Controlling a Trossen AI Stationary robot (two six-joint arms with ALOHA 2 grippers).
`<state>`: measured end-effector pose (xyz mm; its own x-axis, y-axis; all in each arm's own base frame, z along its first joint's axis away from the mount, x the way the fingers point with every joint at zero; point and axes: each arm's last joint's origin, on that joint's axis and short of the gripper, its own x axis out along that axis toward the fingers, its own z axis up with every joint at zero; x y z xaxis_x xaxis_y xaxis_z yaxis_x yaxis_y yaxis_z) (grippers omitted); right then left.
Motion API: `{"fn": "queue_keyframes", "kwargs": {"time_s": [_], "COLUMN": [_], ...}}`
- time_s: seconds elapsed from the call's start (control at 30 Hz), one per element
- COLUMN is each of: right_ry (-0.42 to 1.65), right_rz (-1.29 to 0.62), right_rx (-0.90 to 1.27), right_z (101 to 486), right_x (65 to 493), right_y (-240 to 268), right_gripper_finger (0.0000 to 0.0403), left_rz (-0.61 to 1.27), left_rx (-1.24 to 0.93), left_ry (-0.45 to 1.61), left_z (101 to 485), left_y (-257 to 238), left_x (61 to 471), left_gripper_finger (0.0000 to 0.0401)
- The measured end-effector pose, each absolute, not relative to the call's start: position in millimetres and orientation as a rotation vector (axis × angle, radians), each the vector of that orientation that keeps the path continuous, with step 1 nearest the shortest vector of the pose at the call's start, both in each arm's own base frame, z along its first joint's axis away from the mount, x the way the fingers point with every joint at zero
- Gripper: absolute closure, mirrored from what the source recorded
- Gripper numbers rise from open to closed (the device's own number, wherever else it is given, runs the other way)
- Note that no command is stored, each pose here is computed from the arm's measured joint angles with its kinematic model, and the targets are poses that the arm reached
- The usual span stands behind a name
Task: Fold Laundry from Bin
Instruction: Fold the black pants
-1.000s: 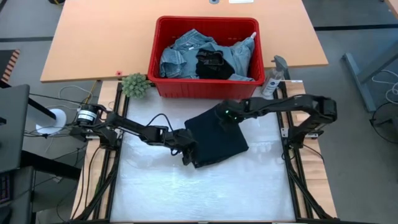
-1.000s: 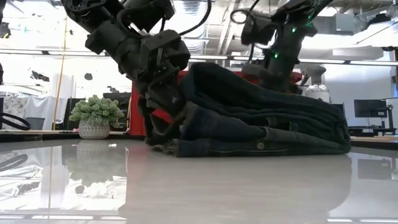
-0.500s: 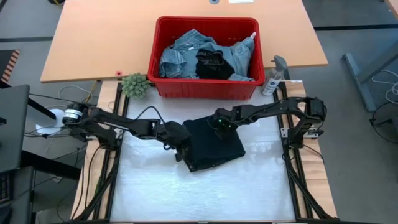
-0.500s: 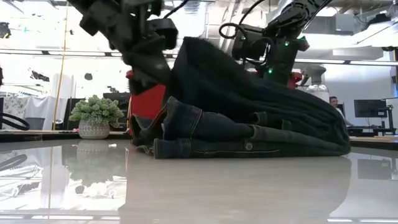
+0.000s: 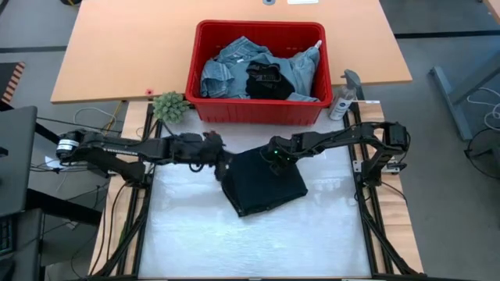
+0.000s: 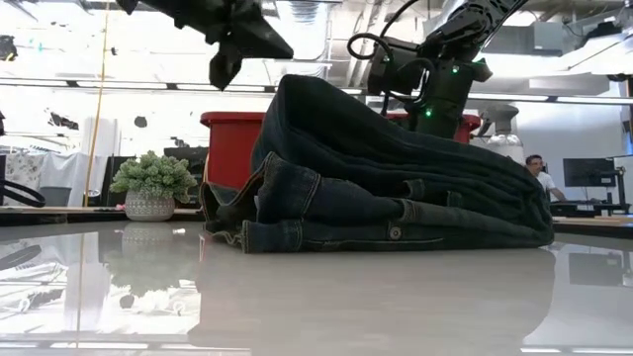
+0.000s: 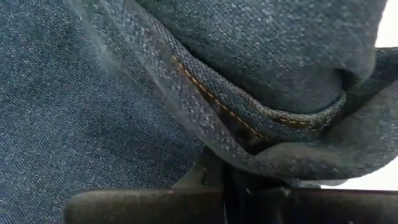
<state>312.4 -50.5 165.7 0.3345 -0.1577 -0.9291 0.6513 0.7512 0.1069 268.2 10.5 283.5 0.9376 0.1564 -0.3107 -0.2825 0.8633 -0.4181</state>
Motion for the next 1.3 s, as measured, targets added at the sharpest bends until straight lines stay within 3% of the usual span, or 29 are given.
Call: {"fn": "queue_keyframes", "kwargs": {"time_s": [0.2,0.37,0.6,0.83,1.0,1.13,1.3], "right_ry": [1.114,1.121,1.131,1.1,1.007,0.778,0.626], "right_rz": [-0.562,-0.563,-0.57,-0.565,-0.557,-0.514,-0.481], "right_rx": [0.528,0.529,0.533,0.58,0.599,0.59,0.576], "right_z": [165.6,165.3,165.0,174.0,204.7,250.9,264.9], "right_x": [312.3,311.6,310.4,305.9,296.9,293.4,300.4], "right_y": [-50.3,-50.2,-52.0,-61.8,-65.4,-62.8,-62.6], "right_gripper_finger": [0.0388,0.0388,0.0388,0.0388,0.0383,0.0368,0.0389], "left_rz": [0.235,0.202,0.207,0.231,0.248,0.237,0.242], "left_rx": [-0.429,-0.498,-0.579,-0.524,-0.541,-0.484,-0.436], "left_ry": [0.185,0.304,0.427,0.537,0.552,0.581,0.582], "left_z": [258.8,207.9,171.0,141.4,133.2,128.7,128.5], "left_y": [10.0,-3.7,-37.5,-72.6,-73.3,-72.4,-71.7], "left_x": [303.5,331.9,339.1,335.3,336.4,336.3,336.1], "left_gripper_finger": [0.0401,0.0401,0.0401,0.0401,0.0401,0.0401,0.0401]}}
